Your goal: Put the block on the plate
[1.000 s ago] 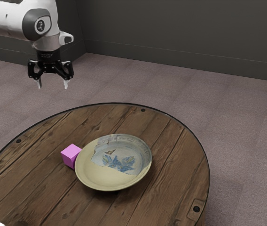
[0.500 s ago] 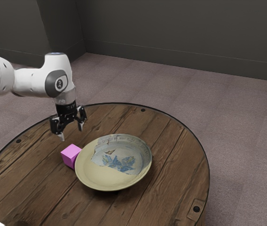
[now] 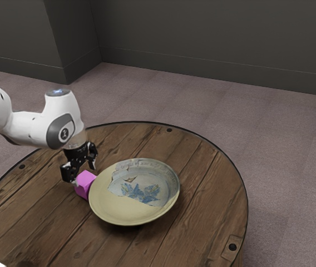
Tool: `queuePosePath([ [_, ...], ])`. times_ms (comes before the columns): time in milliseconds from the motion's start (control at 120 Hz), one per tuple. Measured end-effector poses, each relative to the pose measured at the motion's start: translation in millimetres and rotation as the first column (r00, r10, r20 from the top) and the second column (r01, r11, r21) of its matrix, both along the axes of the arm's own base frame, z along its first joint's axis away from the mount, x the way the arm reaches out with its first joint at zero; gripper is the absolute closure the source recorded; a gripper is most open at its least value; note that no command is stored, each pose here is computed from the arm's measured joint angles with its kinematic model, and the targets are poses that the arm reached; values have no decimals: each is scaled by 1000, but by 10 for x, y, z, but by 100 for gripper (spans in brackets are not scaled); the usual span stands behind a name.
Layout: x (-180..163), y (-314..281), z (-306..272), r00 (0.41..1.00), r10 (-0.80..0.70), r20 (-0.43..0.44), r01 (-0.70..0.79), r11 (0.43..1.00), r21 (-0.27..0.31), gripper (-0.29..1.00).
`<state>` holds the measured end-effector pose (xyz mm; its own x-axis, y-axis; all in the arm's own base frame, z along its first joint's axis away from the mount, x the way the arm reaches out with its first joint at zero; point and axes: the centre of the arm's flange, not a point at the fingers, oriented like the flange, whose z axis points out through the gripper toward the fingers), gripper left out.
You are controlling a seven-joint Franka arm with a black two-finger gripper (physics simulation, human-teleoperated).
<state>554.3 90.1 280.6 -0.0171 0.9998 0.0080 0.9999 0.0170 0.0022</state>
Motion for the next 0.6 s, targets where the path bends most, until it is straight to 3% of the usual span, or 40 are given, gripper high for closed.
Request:
queuePosePath([
  [542, -85, -74, -181, 1000, 18, 22, -18, 1000, 1, 0],
  [600, -85, -73, -183, 1000, 13, 22, -13, 1000, 1, 5],
])
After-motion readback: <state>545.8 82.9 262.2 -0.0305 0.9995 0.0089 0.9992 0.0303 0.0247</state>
